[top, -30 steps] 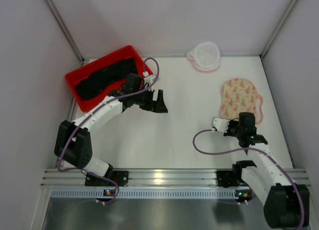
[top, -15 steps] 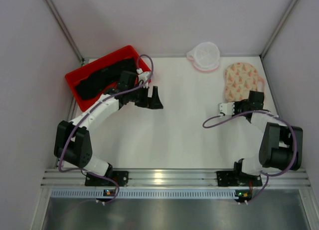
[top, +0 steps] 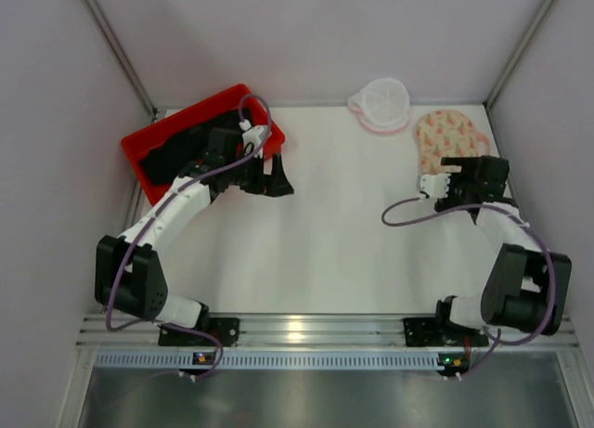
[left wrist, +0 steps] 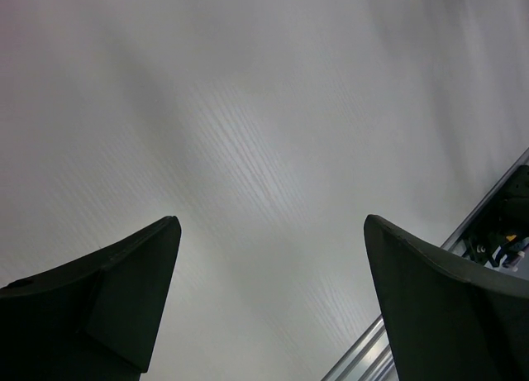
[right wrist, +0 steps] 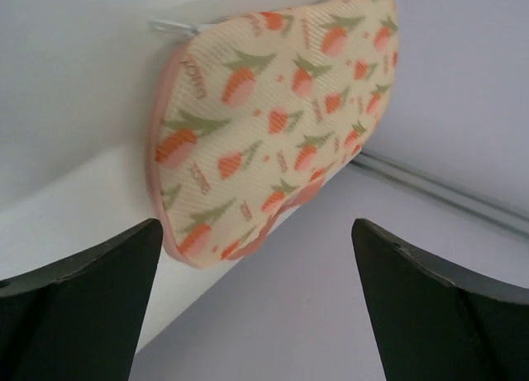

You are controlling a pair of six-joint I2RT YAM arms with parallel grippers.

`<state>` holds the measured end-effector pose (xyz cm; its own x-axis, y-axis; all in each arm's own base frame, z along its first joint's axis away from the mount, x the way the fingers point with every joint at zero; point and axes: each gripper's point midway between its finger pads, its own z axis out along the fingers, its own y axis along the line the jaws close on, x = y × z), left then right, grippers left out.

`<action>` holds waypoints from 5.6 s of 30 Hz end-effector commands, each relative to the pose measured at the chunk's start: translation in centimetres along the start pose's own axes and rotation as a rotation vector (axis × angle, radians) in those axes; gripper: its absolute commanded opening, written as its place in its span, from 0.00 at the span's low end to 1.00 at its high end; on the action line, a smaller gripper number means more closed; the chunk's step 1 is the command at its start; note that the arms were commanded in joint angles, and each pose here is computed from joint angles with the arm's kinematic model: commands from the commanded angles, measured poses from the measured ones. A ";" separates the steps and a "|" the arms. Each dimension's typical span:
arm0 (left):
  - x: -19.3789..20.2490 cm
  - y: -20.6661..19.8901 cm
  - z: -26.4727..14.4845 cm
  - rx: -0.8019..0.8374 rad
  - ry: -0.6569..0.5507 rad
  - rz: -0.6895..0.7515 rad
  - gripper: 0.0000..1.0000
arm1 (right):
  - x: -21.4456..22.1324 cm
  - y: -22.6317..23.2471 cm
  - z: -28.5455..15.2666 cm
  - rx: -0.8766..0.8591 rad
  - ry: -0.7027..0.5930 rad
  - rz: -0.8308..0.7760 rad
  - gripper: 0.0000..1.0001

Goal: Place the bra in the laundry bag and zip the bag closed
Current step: Move the laundry bag to the corner of the board, then open the laundry bag at the center of the board, then pick up the bra from the bin.

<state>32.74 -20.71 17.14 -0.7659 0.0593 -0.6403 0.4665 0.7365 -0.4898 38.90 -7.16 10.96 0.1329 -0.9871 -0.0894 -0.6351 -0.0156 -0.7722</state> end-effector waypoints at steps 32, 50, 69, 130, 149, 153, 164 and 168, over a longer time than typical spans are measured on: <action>-9.6 7.7 -3.3 0.061 -0.145 -0.165 0.96 | -13.8 -14.7 20.3 -0.006 -0.228 0.105 0.57; -10.2 9.7 -5.4 0.016 -0.194 -0.167 0.96 | -15.6 -13.2 22.5 -0.009 -0.227 0.082 0.00; -10.7 7.3 -9.4 -0.057 -0.286 -0.049 0.95 | -25.4 -12.9 -0.7 -0.338 -0.433 0.835 0.00; -5.8 5.5 9.4 -0.049 -0.140 -0.012 0.69 | -25.7 -4.5 10.0 -0.462 -0.075 1.515 0.61; -1.3 0.2 4.1 -0.001 -0.059 0.094 0.80 | -25.6 -5.7 2.6 -0.422 -0.218 1.504 0.99; -10.0 -2.0 -1.9 0.007 -0.234 0.175 0.91 | -24.5 -12.6 -1.1 -0.219 -0.344 1.424 0.99; -18.1 17.9 -8.0 -0.395 -0.325 0.071 0.94 | -21.8 -16.6 -5.8 -0.062 -0.401 1.268 0.99; -18.0 21.1 -5.5 -0.321 -0.273 0.133 0.92 | -22.2 -14.4 -4.9 -0.135 -0.393 1.287 0.99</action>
<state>53.20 -2.35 24.75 -0.4987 -0.0653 -0.8643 0.2777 0.9325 -0.2307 42.14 13.74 28.42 -0.3937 -0.1765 -0.9021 -0.4889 0.8713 0.0429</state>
